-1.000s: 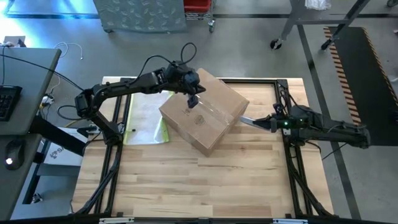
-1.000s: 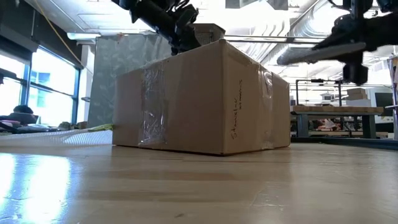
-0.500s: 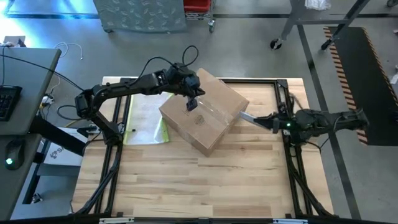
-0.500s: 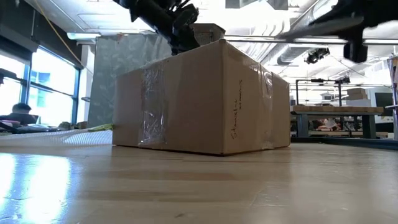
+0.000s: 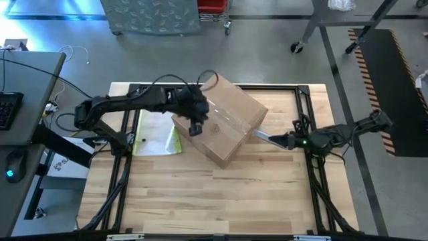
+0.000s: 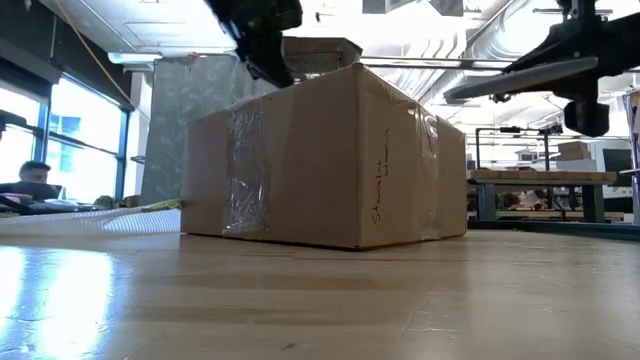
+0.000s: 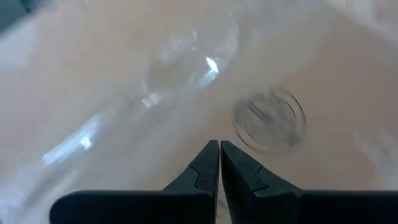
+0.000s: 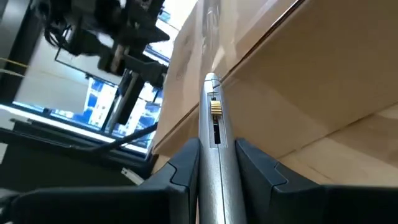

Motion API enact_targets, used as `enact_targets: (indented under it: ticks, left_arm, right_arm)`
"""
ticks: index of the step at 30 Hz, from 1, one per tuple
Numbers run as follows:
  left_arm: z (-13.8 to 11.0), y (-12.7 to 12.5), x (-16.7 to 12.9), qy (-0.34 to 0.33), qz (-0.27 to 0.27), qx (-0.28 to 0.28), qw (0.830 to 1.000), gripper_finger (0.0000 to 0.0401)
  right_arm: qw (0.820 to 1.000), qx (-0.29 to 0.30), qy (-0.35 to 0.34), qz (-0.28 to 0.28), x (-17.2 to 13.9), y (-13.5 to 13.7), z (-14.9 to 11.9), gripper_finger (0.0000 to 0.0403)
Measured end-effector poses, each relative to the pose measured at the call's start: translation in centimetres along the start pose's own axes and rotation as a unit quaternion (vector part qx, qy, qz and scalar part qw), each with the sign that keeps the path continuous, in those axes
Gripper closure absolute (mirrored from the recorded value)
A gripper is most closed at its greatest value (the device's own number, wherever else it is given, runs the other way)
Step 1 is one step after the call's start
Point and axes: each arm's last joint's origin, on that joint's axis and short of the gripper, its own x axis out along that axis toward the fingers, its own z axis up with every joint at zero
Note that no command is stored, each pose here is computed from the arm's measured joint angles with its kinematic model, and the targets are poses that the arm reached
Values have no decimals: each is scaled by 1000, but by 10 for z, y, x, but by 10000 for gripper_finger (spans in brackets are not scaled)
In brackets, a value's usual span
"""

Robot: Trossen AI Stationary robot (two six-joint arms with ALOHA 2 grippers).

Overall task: Unpack boxes
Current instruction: Open the cardboard box using the silver cutter

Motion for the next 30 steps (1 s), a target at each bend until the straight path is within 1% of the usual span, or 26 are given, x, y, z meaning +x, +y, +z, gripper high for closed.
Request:
enact_targets:
  ticks: [3,5,7,9,11,14,16,18,22,24,27,30]
  left_arm:
    - [-4,-7,2,9,22,-7,1000,401]
    - [-12,-9,5,3,36,-30,999,401]
    - [-21,-11,3,-15,41,-66,997,401]
    - [-28,-15,-4,-58,44,-101,992,401]
    - [-34,-18,-11,-113,55,-126,984,401]
    - [-41,-21,-16,-195,73,-147,967,401]
    - [-42,-22,-18,-239,72,-153,956,401]
    - [-43,-21,-17,-258,64,-147,953,400]
    - [-44,-19,-7,-249,56,-122,959,401]
    - [-42,-17,-3,-256,54,-114,958,401]
    - [-38,-17,3,-267,53,-79,959,401]
    - [-34,-19,5,-283,53,-29,957,401]
  right_arm:
    - [1000,-9,-15,-4,-4,-2,2,344]
    - [1000,-21,-17,1,-8,-3,4,344]
    - [999,-27,-24,15,-12,-3,7,344]
    - [998,-35,-31,29,-16,-2,10,344]
    - [998,-41,-37,40,-21,-3,13,344]
    - [998,-39,-39,43,-27,-7,15,344]
    - [998,-37,-36,44,-29,-9,15,344]
    - [998,-37,-31,46,-31,-10,16,344]
    - [999,-41,-12,23,-31,-16,13,344]
    - [999,-45,4,13,-30,-19,11,344]
    - [999,-33,8,1,-29,-20,10,344]
    - [1000,-1,-6,-18,-26,-21,9,344]
